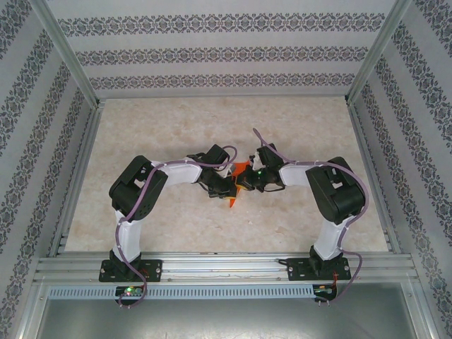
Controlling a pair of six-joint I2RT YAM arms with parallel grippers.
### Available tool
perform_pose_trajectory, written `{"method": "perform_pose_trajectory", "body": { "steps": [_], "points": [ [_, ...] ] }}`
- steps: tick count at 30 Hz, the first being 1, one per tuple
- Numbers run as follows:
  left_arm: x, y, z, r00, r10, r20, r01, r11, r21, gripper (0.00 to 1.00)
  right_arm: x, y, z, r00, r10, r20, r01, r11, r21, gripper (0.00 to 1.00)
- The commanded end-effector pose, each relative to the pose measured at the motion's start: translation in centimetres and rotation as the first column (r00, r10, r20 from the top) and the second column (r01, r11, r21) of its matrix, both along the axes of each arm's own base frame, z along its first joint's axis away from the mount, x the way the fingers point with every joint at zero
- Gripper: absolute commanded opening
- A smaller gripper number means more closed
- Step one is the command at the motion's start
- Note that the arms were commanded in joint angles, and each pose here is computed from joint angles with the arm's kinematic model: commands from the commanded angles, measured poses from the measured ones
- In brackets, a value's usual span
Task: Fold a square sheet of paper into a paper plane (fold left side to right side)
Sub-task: Fold the wing for the fifth time at the center of the table.
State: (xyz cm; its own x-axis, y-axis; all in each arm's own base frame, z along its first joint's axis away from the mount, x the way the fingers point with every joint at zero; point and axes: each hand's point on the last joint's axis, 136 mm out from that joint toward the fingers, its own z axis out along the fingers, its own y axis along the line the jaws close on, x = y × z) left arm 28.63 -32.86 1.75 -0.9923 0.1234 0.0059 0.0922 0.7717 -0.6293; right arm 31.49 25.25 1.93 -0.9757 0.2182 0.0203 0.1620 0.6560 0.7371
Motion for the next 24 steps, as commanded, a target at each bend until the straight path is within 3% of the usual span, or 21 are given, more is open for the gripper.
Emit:
{"method": "perform_pose_trajectory", "body": {
  "steps": [1, 24],
  "points": [
    [-3.6, 3.8, -4.0, 0.992, 0.008, -0.126, 0.018, 0.979, 0.202, 0.02, -0.4, -0.2, -1.2, 1.000, 0.010, -0.011, -0.011, 1.000, -0.027, 0.00],
    [-3.7, 3.8, -4.1, 0.992, 0.005, -0.127, 0.021, 0.979, 0.205, 0.02, 5.0, -4.5, -1.6, 0.996, -0.022, 0.082, 0.032, 0.992, -0.120, 0.00]
  ]
}}
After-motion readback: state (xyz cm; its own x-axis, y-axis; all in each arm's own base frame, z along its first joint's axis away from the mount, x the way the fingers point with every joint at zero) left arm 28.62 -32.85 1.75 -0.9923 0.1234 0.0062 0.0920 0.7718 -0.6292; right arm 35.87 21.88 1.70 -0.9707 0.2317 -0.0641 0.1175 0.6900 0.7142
